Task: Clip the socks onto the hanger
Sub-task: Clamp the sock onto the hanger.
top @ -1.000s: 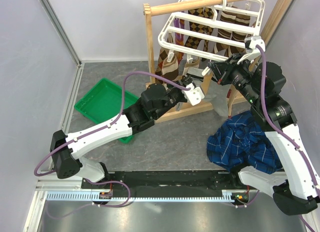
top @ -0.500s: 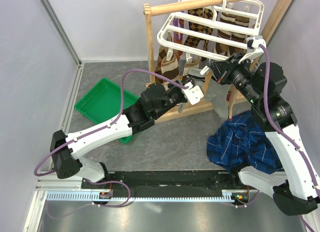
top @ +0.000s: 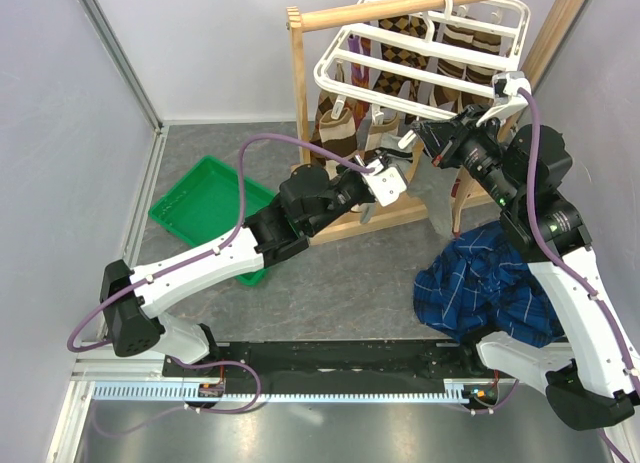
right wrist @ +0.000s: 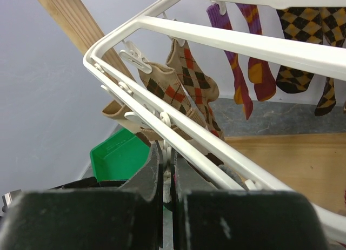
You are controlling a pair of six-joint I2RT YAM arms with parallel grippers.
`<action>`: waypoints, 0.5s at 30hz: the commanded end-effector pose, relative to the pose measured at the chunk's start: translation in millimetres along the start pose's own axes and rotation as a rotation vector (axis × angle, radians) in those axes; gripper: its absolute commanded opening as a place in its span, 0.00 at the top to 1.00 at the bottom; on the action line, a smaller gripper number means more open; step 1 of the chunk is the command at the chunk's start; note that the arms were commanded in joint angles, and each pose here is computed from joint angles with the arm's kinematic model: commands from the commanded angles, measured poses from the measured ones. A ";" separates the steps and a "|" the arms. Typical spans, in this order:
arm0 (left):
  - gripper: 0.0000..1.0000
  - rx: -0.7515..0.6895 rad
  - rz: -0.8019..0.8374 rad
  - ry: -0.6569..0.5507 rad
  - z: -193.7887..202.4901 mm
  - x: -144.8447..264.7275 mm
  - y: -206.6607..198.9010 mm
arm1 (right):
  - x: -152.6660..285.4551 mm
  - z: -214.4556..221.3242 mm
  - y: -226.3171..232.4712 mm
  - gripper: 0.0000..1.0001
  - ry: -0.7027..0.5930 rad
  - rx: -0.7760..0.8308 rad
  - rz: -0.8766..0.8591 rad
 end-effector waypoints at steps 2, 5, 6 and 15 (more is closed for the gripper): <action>0.98 0.063 -0.088 -0.106 -33.5 -0.1 32.5 | -4.9 5.0 4.1 0.99 0.019 -0.012 -0.034; 0.98 0.062 -0.097 -0.099 -32.6 -1.1 33.8 | -3.7 3.7 5.1 0.97 0.017 -0.010 -0.038; 0.98 0.060 -0.098 -0.095 -31.8 -1.5 33.6 | -4.0 3.5 5.1 0.94 0.017 -0.008 -0.039; 0.98 0.060 -0.108 -0.086 -29.9 -2.0 34.6 | 1.2 -2.8 8.0 0.44 -0.005 0.000 -0.042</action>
Point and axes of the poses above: each gripper's point midway between its finger pads, its own x axis back along the fingers, its own y axis along the line the jaws close on, z = x × y, the point moved 2 cm from there along x, back along the fingers, and after that the axes turned 11 degrees about -x, right-handed, at the moved point
